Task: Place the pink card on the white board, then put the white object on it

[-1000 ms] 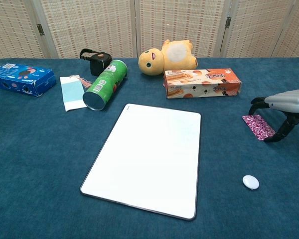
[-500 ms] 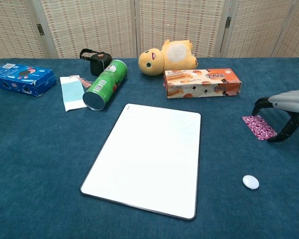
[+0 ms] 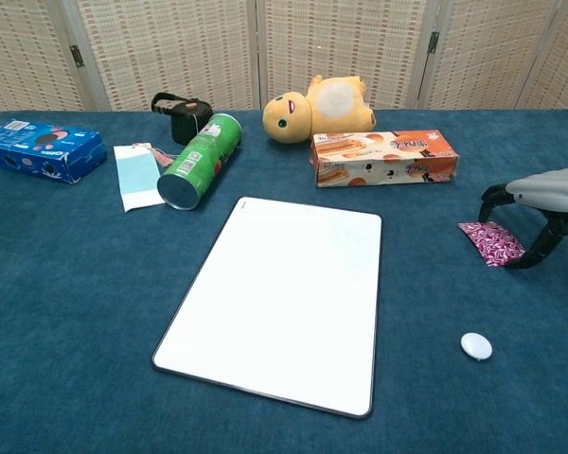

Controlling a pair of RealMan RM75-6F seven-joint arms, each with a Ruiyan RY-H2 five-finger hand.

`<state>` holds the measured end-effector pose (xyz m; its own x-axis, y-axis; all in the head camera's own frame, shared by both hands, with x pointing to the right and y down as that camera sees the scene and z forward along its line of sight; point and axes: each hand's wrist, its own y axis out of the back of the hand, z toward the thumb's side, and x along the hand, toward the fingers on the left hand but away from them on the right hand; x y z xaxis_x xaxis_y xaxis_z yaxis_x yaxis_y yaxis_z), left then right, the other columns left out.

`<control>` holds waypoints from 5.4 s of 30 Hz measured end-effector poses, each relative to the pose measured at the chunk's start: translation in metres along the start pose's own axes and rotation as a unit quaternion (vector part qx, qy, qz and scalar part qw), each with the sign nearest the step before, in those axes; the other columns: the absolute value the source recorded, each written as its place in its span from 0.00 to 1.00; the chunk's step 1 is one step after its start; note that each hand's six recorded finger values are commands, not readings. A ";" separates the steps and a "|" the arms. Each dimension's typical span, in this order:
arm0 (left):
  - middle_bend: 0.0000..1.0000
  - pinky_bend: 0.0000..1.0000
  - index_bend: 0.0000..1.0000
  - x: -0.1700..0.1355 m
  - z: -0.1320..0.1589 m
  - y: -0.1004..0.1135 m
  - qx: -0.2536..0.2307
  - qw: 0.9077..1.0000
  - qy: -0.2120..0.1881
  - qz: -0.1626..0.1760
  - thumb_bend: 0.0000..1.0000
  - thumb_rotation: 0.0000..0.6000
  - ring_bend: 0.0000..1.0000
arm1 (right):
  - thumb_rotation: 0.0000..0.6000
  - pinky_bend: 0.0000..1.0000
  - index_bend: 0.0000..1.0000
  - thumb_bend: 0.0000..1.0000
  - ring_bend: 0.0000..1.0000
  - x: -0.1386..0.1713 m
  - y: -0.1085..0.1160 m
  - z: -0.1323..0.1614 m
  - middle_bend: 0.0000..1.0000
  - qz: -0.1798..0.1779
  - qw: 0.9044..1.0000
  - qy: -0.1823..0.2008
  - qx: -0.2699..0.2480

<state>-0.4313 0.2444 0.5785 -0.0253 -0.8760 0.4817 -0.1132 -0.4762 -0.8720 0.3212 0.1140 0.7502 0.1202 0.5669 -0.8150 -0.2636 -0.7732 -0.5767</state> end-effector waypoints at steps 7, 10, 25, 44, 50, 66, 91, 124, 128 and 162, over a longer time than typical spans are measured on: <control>0.17 0.00 0.18 0.000 0.000 0.001 0.001 1.000 0.000 0.001 0.29 1.00 0.17 | 0.76 0.00 0.37 0.27 0.01 0.007 0.012 0.002 0.08 -0.018 1.000 0.007 -0.011; 0.17 0.00 0.18 0.000 0.001 0.002 0.002 1.000 -0.002 0.002 0.29 1.00 0.17 | 0.76 0.00 0.37 0.27 0.01 0.014 0.020 0.010 0.08 -0.029 0.999 0.022 -0.018; 0.17 0.00 0.18 -0.004 0.000 0.006 0.002 1.000 0.001 0.006 0.29 1.00 0.17 | 0.76 0.00 0.37 0.27 0.01 0.017 0.068 0.098 0.08 -0.079 0.989 0.127 0.007; 0.17 0.00 0.18 -0.009 -0.007 0.008 -0.007 1.000 0.007 0.009 0.29 1.00 0.17 | 0.76 0.00 0.20 0.27 0.00 -0.012 0.079 0.182 0.04 -0.069 0.984 0.160 0.035; 0.17 0.00 0.18 -0.009 -0.009 0.007 -0.007 1.000 0.007 0.009 0.29 1.00 0.17 | 0.76 0.00 0.06 0.27 0.00 -0.015 0.076 0.188 0.02 -0.065 0.984 0.159 0.038; 0.17 0.00 0.18 -0.006 -0.003 0.008 -0.003 1.000 0.000 0.008 0.29 1.00 0.17 | 0.76 0.00 0.23 0.27 0.03 0.042 0.081 0.132 0.09 -0.110 0.978 0.175 0.026; 0.17 0.00 0.18 -0.008 0.011 0.013 -0.002 1.000 -0.016 0.011 0.29 1.00 0.17 | 0.77 0.00 0.36 0.27 0.03 0.121 -0.027 0.079 0.09 -0.083 0.968 0.221 0.084; 0.17 0.00 0.18 -0.009 0.002 0.008 -0.009 1.000 -0.007 0.006 0.29 1.00 0.17 | 0.78 0.00 0.45 0.36 0.04 0.098 -0.044 0.089 0.13 -0.059 0.970 0.217 0.095; 0.17 0.00 0.18 -0.009 0.001 0.006 -0.008 1.000 -0.006 0.005 0.29 1.00 0.17 | 0.78 0.00 0.45 0.36 0.04 0.099 -0.045 0.090 0.13 -0.059 0.970 0.218 0.095; 0.17 0.00 0.18 -0.011 -0.002 0.008 -0.011 1.000 -0.004 0.007 0.29 1.00 0.17 | 0.78 0.00 0.55 0.36 0.05 0.074 0.031 0.106 0.18 -0.121 0.970 0.202 0.051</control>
<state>-0.4339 0.2508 0.5667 -0.0184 -0.8829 0.4692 -0.1350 -0.4628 -0.8761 0.2206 0.1620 0.6782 0.5514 0.5546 -0.6232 -0.2711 -0.5873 -0.7626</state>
